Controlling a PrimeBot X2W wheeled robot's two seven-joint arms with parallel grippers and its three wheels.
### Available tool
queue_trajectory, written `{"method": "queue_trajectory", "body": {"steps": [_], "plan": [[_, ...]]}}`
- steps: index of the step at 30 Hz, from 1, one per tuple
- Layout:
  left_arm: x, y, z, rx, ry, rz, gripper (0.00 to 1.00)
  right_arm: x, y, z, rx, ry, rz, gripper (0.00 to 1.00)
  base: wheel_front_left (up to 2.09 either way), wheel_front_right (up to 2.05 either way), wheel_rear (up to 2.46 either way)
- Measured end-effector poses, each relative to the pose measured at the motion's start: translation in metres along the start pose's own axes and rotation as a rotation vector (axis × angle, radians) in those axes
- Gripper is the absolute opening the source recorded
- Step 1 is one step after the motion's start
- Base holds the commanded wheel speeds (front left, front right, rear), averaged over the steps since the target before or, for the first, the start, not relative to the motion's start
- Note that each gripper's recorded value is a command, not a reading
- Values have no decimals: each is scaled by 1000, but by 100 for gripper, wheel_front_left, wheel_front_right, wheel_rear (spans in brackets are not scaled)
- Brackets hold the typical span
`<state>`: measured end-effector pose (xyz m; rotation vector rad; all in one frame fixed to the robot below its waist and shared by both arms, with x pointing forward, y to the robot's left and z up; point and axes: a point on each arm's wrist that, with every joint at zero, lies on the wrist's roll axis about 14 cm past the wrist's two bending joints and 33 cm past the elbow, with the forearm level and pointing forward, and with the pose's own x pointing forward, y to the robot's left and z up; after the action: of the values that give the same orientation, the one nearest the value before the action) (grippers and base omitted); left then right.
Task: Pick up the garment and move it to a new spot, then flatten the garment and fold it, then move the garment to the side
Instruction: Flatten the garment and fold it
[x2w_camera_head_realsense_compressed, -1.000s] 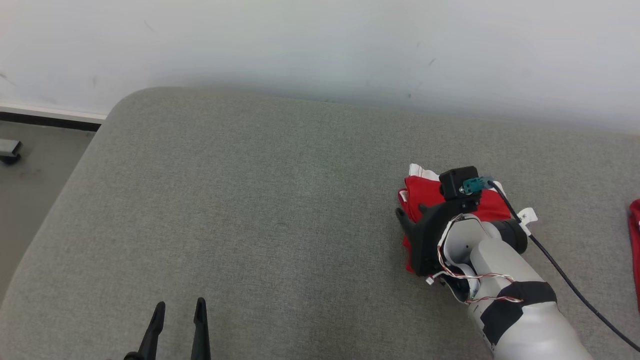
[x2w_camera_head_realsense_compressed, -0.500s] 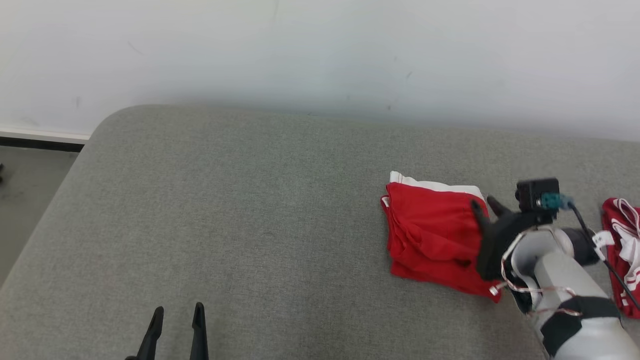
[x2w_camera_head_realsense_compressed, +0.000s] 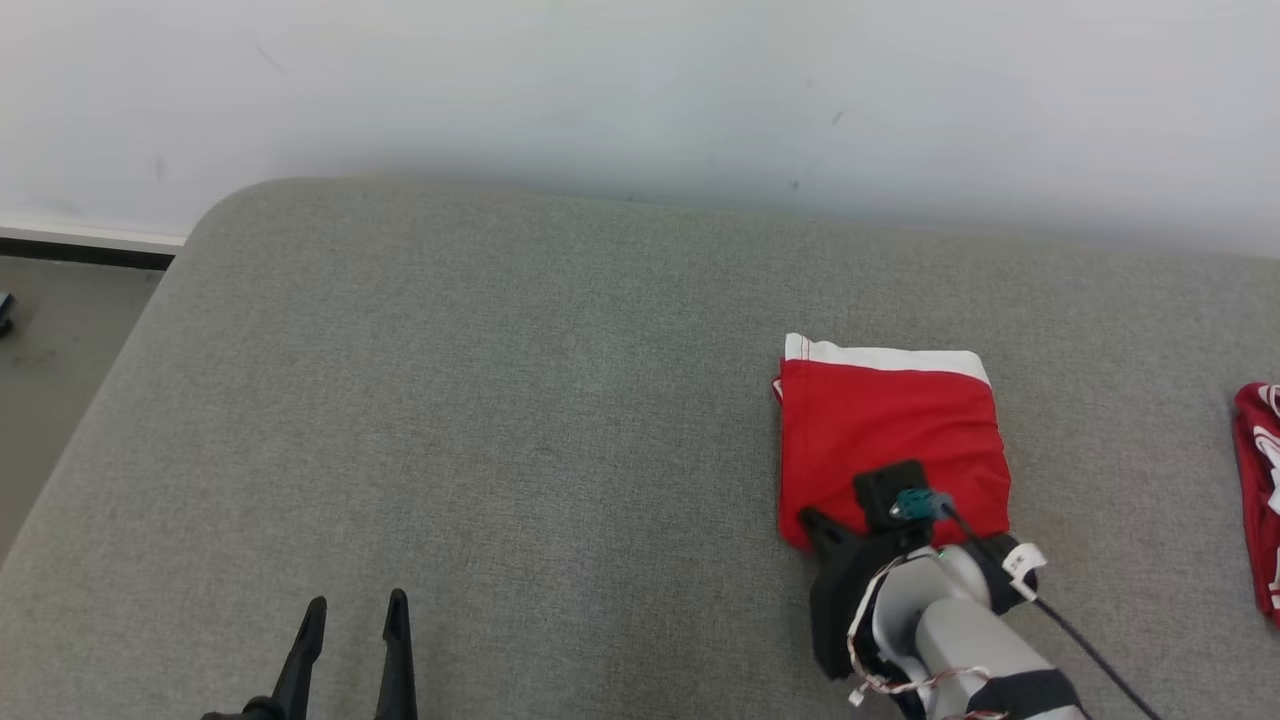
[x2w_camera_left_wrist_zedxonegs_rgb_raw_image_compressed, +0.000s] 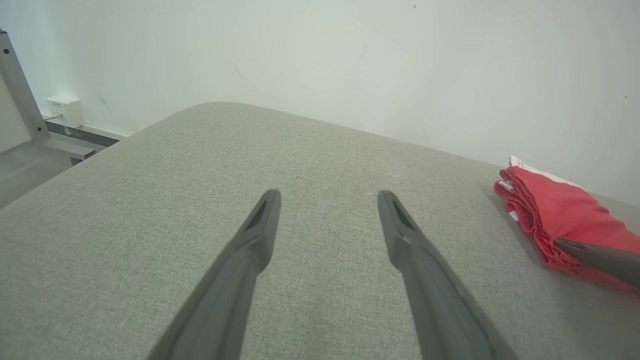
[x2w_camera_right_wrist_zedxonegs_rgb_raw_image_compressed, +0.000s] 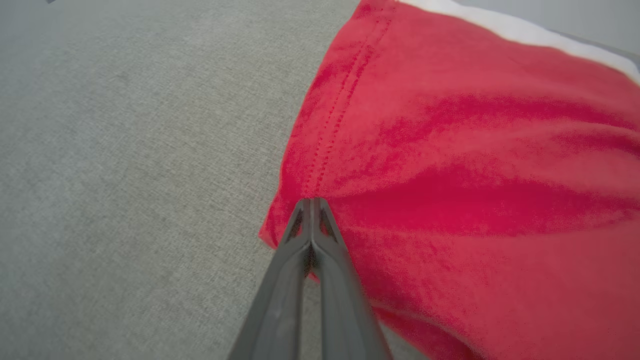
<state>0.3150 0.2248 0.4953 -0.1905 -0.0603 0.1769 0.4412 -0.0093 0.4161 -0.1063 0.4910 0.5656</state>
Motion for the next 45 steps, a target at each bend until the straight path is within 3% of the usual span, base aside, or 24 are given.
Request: {"method": "queue_trajectory", "body": {"steps": [3, 8, 14, 15, 16, 17, 21, 30, 34, 45], "plan": [[-2, 3, 1, 2, -2, 7, 100, -2, 26, -7, -7, 11, 70, 0, 0, 0, 0], [-3, 5, 4, 3, -12, 10, 100, -9, 75, 8, 96, -46, 211, 0, 0, 0, 0], [-2, 2, 6, 28, -21, -4, 100, -23, 72, 55, 181, -248, 214, 0, 0, 0, 0], [-1, 1, 7, 34, -24, -7, 100, -26, 67, 63, 186, -286, 200, 7, 0, 0, 0], [0, 0, 8, 36, -28, -8, 100, -29, 61, 70, 184, -324, 185, 49, 0, 0, 0], [0, -1, 8, 43, -31, -14, 100, -33, 55, 77, 183, -359, 166, 100, 0, 0, 0], [6, -9, 11, 49, -42, -37, 100, -53, 18, 91, 202, -476, 58, 100, 0, 0, 0], [24, -32, 14, 51, -55, -103, 100, -109, -63, 63, 188, -543, -192, 100, 0, 0, 0], [34, -42, 16, 49, -61, -129, 100, -130, -79, 48, 129, -531, -253, 100, 0, 0, 0], [43, -61, 8, 48, -39, -192, 100, -163, -93, 12, 159, -501, -342, 100, 0, 0, 0]]}}
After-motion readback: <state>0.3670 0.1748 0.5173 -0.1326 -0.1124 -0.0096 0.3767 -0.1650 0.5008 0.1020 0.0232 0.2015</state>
